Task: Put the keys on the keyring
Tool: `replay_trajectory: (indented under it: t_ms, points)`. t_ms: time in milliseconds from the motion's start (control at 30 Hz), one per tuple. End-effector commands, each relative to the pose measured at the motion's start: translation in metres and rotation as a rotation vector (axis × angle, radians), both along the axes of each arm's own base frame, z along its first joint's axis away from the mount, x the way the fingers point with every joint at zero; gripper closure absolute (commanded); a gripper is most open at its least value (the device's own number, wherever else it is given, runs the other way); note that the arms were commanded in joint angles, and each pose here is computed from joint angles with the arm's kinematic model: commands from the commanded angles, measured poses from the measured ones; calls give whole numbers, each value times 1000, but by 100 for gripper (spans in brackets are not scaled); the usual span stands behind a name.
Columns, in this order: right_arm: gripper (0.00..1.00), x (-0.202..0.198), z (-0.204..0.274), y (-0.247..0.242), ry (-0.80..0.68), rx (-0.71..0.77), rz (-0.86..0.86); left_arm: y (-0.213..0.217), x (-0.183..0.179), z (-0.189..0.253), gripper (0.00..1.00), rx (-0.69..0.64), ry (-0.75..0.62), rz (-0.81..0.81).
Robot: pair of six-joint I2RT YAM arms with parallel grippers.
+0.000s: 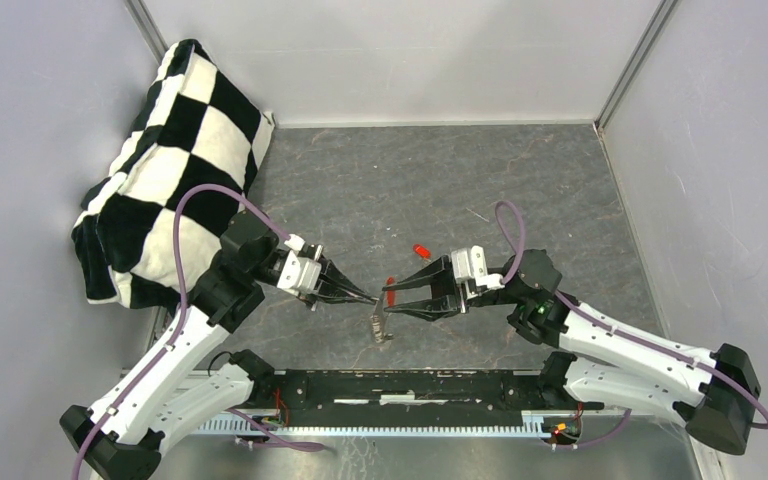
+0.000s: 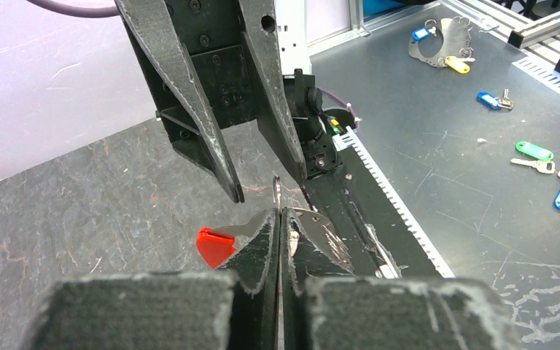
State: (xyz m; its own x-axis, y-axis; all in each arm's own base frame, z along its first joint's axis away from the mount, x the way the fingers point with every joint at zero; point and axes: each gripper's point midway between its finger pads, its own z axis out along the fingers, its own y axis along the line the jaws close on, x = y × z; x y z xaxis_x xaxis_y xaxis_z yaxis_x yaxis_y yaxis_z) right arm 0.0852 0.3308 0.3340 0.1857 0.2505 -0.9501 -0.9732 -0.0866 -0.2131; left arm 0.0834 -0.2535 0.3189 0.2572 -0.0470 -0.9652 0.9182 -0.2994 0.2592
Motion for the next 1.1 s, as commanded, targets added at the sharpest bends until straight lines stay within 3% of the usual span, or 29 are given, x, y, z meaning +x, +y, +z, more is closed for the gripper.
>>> replay_trajectory:
  t_ms: [0,167,400,500,600,667,833,1067]
  points:
    - [61,-2,14,1,-26,39,6,0,-2,21,98,-39,-35,-4]
    - [72,3,18,5,-9,50,-18,0,-2,18,98,-35,-29,-6]
    - [99,6,19,6,23,53,-30,1,-4,5,98,-10,-8,-14]
    - [99,12,11,7,51,-6,-62,3,-5,-9,95,20,-16,-16]
    - [99,20,-3,9,65,-127,-99,6,1,-25,60,69,-37,24]
    - [99,27,-7,8,70,-200,-134,8,6,-30,52,92,-74,59]
    - [99,33,-30,3,88,-397,-163,11,15,-38,47,129,-131,108]
    - [99,35,-46,4,120,-570,-136,13,27,-39,52,144,-196,162]
